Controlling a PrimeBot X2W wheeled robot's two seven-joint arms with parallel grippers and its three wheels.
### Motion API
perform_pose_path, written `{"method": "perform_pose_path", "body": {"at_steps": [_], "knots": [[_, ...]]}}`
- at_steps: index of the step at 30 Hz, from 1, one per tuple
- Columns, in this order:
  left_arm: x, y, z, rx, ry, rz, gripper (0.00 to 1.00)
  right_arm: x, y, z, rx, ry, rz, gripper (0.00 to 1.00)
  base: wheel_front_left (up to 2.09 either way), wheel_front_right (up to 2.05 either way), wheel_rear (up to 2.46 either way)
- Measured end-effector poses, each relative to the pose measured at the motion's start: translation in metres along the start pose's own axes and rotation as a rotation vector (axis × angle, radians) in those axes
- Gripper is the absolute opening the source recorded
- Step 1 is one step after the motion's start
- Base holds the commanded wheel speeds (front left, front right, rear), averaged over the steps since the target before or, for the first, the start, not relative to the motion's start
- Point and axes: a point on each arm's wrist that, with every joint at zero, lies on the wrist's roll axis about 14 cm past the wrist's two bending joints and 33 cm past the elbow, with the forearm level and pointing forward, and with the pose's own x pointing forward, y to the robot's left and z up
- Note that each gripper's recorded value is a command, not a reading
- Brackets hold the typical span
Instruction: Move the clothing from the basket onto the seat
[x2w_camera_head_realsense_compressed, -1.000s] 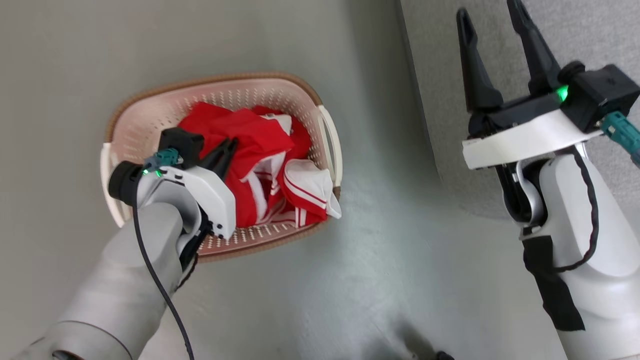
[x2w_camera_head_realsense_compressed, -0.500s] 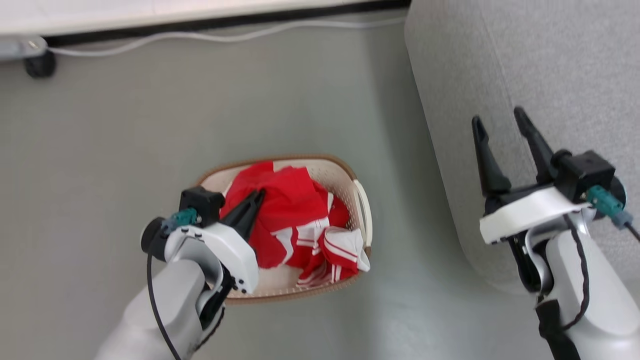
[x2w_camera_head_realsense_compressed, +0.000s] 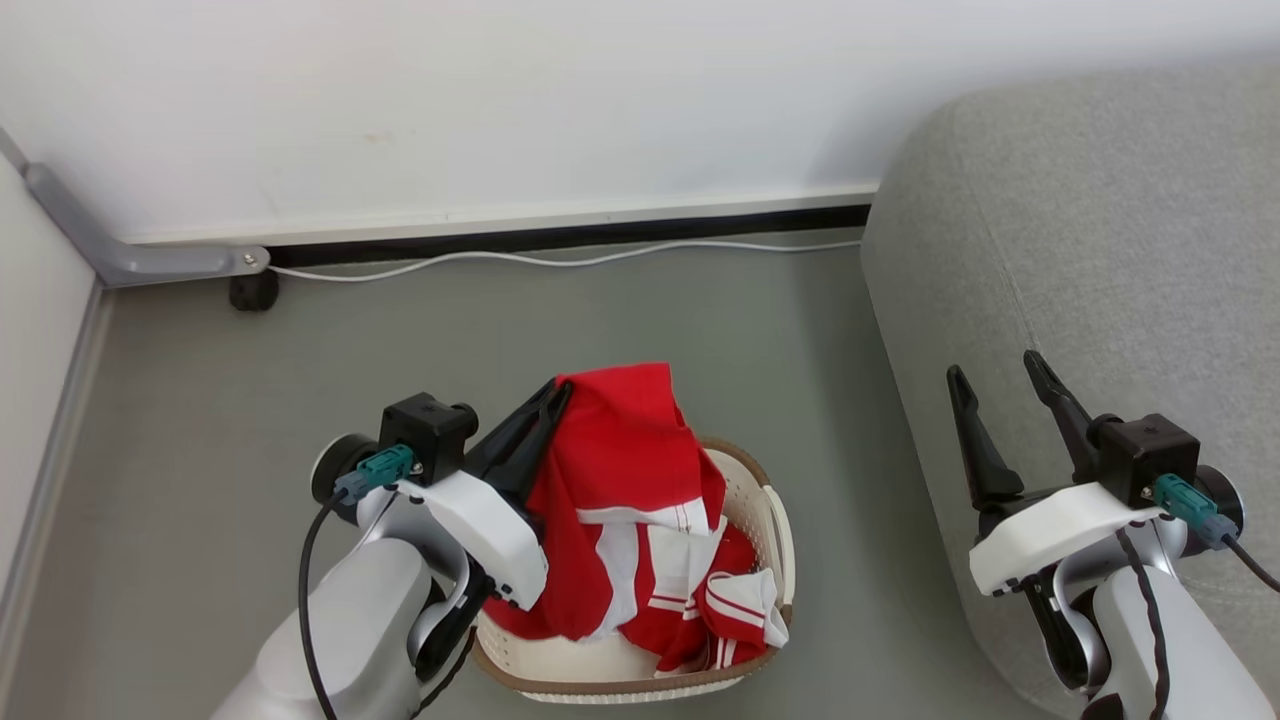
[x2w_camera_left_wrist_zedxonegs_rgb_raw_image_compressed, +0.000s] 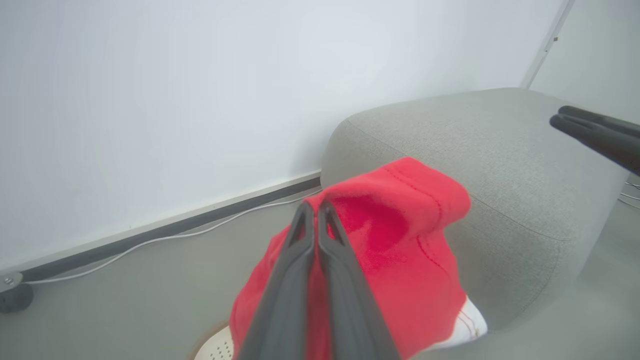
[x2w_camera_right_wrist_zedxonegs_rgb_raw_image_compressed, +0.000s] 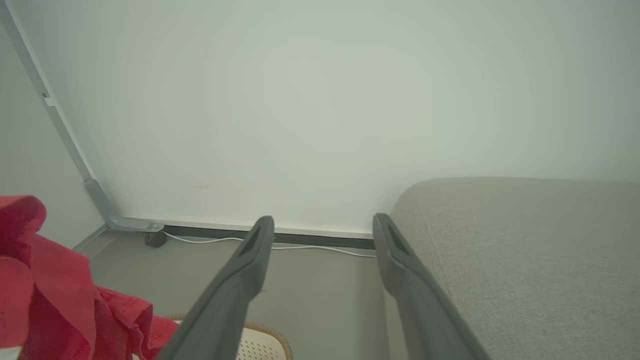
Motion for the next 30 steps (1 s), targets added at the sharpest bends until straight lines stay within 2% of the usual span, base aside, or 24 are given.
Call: {"method": "perform_pose_path", "body": {"at_steps": [10, 18, 25, 30], "knots": [[0.000, -0.008, 0.068, 0.118, -0.159, -0.058, 0.00, -0.002, 0.012, 0.002, 0.010, -0.004, 0.028, 1.00, 0.00, 0.00, 0.00], [0.012, -0.002, 0.107, 0.207, -0.220, -0.084, 0.00, -0.002, 0.014, -0.005, 0.012, 0.014, 0.034, 1.00, 0.00, 0.00, 0.00], [0.019, -0.005, 0.116, 0.218, -0.234, -0.101, 0.00, -0.002, 0.019, -0.008, 0.015, 0.022, 0.046, 1.00, 0.00, 0.00, 0.00], [0.020, -0.008, 0.118, 0.225, -0.237, -0.110, 0.00, -0.002, 0.055, -0.009, 0.014, 0.025, 0.157, 1.00, 0.00, 0.00, 0.00]]}}
